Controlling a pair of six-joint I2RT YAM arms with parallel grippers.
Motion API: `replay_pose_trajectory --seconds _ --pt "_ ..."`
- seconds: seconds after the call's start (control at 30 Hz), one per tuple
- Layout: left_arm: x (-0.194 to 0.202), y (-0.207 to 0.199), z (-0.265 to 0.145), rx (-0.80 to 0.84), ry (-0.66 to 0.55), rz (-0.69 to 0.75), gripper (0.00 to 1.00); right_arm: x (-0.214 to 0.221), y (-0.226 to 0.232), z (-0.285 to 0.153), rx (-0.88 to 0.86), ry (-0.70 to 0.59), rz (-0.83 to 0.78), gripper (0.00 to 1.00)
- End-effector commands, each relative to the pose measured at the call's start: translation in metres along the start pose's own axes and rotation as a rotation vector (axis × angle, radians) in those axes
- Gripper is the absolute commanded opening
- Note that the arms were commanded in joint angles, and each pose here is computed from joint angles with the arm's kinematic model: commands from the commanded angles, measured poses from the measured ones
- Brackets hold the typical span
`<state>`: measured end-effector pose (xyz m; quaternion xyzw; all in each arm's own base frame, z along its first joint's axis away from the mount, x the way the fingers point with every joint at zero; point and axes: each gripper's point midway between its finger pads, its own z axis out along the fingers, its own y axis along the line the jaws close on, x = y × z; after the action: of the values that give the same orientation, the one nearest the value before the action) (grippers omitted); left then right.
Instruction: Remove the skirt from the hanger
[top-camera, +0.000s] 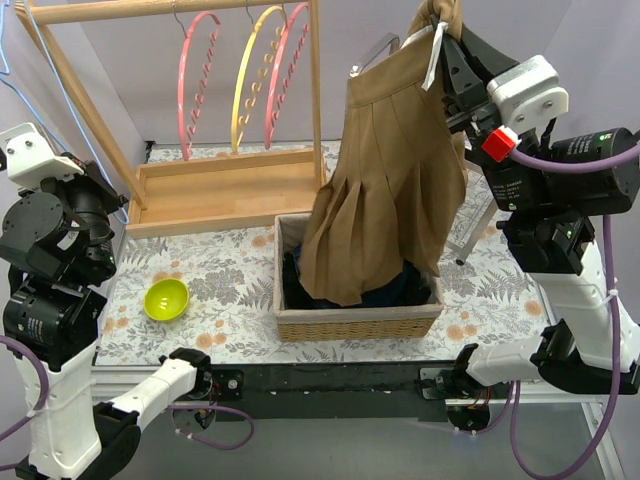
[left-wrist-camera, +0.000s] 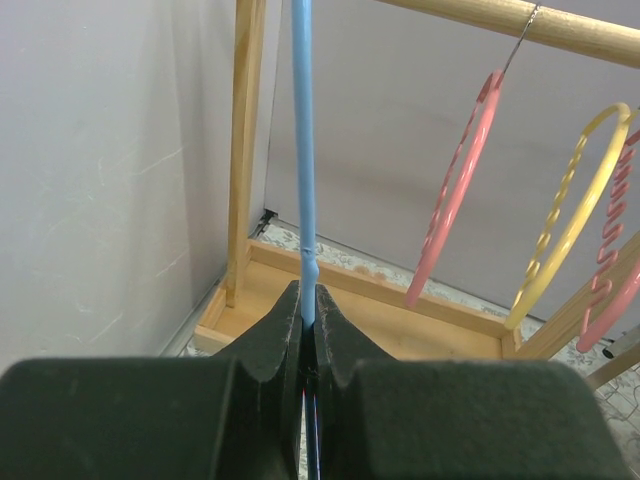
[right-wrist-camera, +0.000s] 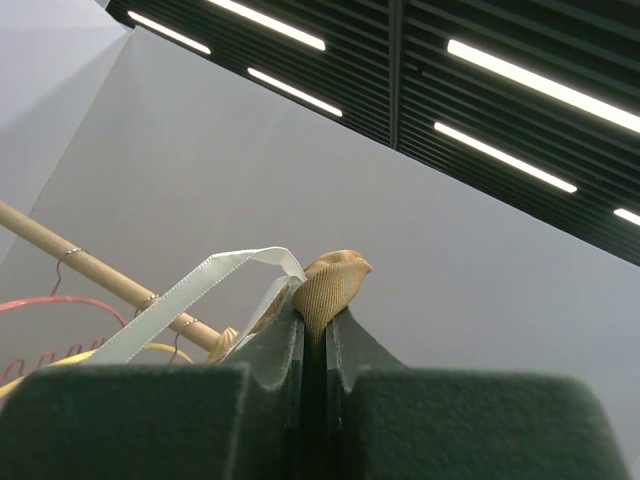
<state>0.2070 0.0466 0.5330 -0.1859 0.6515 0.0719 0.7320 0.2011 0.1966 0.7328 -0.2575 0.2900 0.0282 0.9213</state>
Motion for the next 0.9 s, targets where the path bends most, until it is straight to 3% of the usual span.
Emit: replay_pose_trajectory --seconds 0.0,0.23,0.4,0.5,0.57,0.6,0.67,0.7,0.8,0.87 --pt "0.003 -0.005 0.004 0.007 0.012 0.007 0.00 -0.005 -0.003 -0.002 0.036 -0.041 0.038 0.01" --pt "0.006 -0.007 0.011 -0.002 -0.003 0.015 0.00 0.070 0.108 -0.043 -0.175 0.075 0.294 0.01" --pt "0.009 -0.010 0.017 -0.010 -0.003 0.033 0.00 0.097 0.153 -0.042 -0.260 0.151 0.375 0.01" --pt "0.005 -0.010 0.019 -0.019 -0.012 0.035 0.00 0.126 0.181 -0.058 -0.280 0.293 0.503 0.01" --pt "0.004 -0.012 0.022 -0.018 -0.015 0.041 0.00 0.138 0.192 -0.089 -0.252 0.392 0.685 0.01" --pt "0.005 -0.014 0.024 -0.019 -0.013 0.045 0.00 0.172 0.220 -0.126 -0.259 0.516 0.738 0.01" --pt "0.008 -0.017 0.027 -0.011 0.001 0.053 0.00 0.197 0.222 -0.179 -0.156 0.656 0.843 0.01" --pt "0.008 -0.017 0.027 -0.011 0.003 0.052 0.00 0.233 0.253 -0.230 -0.142 0.801 0.907 0.01" --pt "0.014 -0.022 0.030 -0.002 0.024 0.057 0.00 0.267 0.264 -0.296 -0.040 0.976 0.952 0.01" --pt "0.014 -0.021 0.029 0.001 0.027 0.047 0.00 0.288 0.288 -0.339 -0.083 1.099 0.940 0.01"
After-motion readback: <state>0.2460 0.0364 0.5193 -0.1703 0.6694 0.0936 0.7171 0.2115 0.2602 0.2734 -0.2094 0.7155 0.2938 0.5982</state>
